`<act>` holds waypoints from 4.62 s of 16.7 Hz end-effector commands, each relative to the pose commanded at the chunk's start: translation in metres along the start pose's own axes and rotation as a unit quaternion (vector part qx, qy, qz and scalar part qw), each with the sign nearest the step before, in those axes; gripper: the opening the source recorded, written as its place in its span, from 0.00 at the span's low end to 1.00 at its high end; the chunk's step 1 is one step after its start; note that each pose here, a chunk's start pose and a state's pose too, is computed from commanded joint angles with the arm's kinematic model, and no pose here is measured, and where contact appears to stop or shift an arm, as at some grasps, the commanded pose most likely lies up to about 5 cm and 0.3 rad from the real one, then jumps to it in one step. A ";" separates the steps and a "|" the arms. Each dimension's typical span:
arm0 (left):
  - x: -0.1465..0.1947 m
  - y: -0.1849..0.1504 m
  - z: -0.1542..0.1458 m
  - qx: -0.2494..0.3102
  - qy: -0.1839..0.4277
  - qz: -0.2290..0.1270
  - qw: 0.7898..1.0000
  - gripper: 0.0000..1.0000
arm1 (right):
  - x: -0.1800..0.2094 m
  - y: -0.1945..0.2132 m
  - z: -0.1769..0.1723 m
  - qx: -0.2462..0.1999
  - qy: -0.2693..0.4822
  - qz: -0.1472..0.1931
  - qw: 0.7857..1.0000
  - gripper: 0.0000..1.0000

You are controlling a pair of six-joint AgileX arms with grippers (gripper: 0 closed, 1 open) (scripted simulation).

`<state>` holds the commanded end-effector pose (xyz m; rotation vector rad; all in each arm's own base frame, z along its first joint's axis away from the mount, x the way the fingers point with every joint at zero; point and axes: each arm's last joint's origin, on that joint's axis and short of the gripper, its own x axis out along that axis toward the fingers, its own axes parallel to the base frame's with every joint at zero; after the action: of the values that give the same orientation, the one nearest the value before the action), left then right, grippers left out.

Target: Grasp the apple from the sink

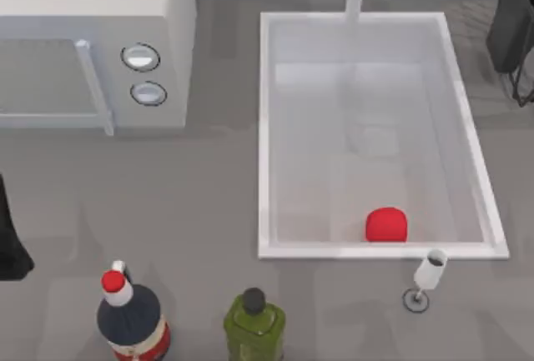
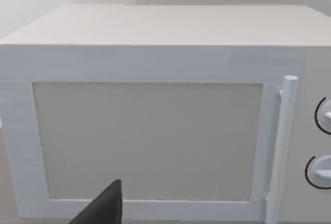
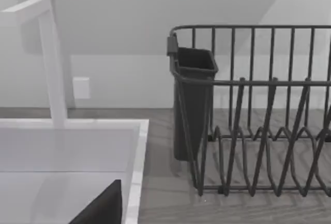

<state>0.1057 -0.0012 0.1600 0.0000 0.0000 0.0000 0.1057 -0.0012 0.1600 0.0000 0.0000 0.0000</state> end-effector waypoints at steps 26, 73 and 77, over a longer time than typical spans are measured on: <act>0.000 0.000 0.000 0.000 0.000 0.000 1.000 1.00 | 0.000 0.001 0.005 0.004 0.011 0.004 1.000 1.00; 0.000 0.000 0.000 0.000 0.000 0.000 1.000 1.00 | 0.239 0.183 -0.151 0.004 0.707 -0.004 0.707 1.00; 0.000 0.000 0.000 0.000 0.000 0.000 1.000 1.00 | 0.239 0.183 -0.151 0.004 0.707 -0.004 0.707 0.85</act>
<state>0.1057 -0.0012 0.1600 0.0000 0.0000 0.0000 0.3451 0.1822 0.0091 0.0079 1.5708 -0.0079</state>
